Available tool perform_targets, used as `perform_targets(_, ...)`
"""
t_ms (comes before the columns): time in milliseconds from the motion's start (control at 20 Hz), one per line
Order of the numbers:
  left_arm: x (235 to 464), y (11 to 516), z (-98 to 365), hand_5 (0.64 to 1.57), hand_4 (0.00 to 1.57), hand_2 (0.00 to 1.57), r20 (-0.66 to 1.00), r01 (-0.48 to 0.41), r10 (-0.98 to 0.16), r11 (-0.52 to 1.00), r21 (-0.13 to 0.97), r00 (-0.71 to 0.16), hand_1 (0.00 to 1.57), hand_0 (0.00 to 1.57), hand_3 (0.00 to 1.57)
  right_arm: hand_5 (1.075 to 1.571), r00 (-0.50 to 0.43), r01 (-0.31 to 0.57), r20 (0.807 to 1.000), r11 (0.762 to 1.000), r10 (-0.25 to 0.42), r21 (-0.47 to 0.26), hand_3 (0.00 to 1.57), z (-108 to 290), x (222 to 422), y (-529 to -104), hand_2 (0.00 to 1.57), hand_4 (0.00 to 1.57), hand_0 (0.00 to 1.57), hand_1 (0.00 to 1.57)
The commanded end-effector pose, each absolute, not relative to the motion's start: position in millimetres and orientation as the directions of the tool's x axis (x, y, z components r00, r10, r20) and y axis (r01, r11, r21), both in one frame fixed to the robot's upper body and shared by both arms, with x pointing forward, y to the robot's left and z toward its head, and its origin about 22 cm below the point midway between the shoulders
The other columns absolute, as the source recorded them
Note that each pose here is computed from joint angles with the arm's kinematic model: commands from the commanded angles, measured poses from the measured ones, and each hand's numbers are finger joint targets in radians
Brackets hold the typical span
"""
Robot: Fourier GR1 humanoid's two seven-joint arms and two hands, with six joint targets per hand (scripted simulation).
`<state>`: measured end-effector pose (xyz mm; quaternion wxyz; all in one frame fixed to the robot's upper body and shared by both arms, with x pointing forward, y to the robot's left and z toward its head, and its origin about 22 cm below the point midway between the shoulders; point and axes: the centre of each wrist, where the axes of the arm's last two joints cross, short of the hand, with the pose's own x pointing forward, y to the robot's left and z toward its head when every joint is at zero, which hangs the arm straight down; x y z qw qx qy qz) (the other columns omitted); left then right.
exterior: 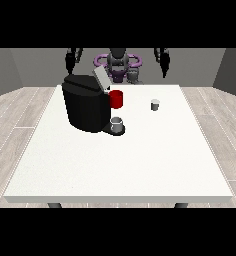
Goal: Insert the coffee pod into the coffee machine and close the lid
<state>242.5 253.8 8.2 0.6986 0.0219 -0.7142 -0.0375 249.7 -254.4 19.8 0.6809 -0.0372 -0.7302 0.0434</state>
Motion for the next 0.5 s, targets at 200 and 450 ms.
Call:
perform_targets(200, 228, 262, 8, 1.571, 0.0, 0.0, 0.985, 0.084, -0.114, 0.989, 0.125, -0.127, 0.0, 0.0, 0.0, 1.571, 0.059, 0.024, 0.994, 0.995, 0.092, -0.093, 0.0, -18, 231, -278, 0.0, 0.13, 0.0, 0.0)
perform_targets(450, 252, 307, 20, 1.571, 0.0, 0.0, 0.95, 0.057, -0.293, 0.952, 0.301, -0.107, 0.0, 0.0, 0.0, 1.571, -0.091, 0.144, 0.996, 0.99, 0.015, -0.002, 0.0, -3, 240, -238, 0.0, 0.09, 0.0, 0.0)
